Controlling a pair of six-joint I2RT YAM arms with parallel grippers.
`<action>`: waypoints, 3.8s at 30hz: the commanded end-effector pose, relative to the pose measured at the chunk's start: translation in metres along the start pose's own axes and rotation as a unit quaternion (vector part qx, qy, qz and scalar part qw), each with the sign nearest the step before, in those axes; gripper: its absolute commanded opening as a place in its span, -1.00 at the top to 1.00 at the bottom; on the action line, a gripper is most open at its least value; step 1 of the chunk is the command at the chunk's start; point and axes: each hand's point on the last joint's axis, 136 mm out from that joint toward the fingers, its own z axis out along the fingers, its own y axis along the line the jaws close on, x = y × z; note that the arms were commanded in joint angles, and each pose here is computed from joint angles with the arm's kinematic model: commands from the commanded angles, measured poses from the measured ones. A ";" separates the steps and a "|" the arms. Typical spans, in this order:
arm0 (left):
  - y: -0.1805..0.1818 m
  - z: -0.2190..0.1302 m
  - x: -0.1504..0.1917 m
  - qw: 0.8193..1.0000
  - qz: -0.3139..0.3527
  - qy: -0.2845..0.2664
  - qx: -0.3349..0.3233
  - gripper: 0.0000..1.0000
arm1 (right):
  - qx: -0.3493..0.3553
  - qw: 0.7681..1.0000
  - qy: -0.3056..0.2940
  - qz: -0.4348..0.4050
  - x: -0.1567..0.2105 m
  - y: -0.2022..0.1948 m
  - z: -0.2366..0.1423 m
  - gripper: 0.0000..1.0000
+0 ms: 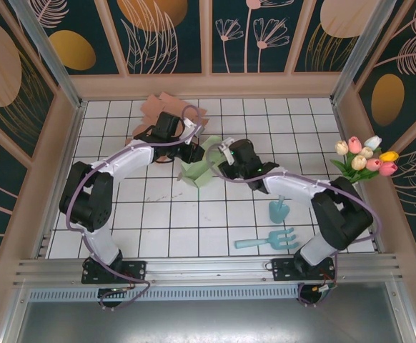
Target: Fold the paper box
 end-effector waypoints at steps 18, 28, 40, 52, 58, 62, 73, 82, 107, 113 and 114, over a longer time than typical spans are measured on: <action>-0.047 -0.043 -0.029 0.997 0.000 -0.053 0.057 0.56 | -0.080 0.997 -0.017 -0.002 -0.027 -0.020 -0.017 -0.06; -0.045 -0.043 -0.045 0.994 -0.031 -0.084 0.056 0.59 | -0.143 0.989 0.025 0.014 0.002 0.000 0.021 -0.04; 0.002 -0.111 -0.023 0.958 -0.111 -0.217 -0.148 -0.30 | -0.113 0.991 0.034 0.066 0.005 -0.010 0.041 -0.02; -0.021 -0.120 0.102 0.927 -0.102 -0.330 -0.146 -0.90 | -0.108 0.988 0.029 0.111 0.005 -0.011 0.052 0.00; -0.030 -0.109 0.100 0.916 -0.018 -0.361 -0.174 -0.97 | -0.109 0.987 0.033 0.111 0.007 -0.011 0.054 0.00; -0.035 -0.104 0.082 0.911 0.033 -0.366 -0.185 -0.95 | -0.107 0.988 0.037 0.108 0.007 -0.011 0.054 0.00; -0.034 -0.066 0.055 0.911 0.110 -0.331 -0.220 -0.81 | -0.110 0.987 0.043 0.112 0.010 -0.009 0.056 0.01; -0.032 -0.039 0.037 0.914 0.148 -0.297 -0.235 -0.01 | -0.116 0.987 0.045 0.105 0.012 -0.006 0.055 0.02; -0.057 -0.043 0.030 0.947 0.069 -0.296 -0.107 1.00 | -0.201 0.976 0.069 -0.039 0.045 0.026 0.030 0.18; -0.039 -0.046 0.030 0.947 0.034 -0.301 -0.111 1.00 | -0.194 0.974 0.107 -0.053 0.069 0.025 0.039 0.45; -0.038 -0.046 0.030 0.947 0.028 -0.301 -0.110 1.00 | -0.190 0.974 0.113 -0.057 0.073 0.025 0.041 0.46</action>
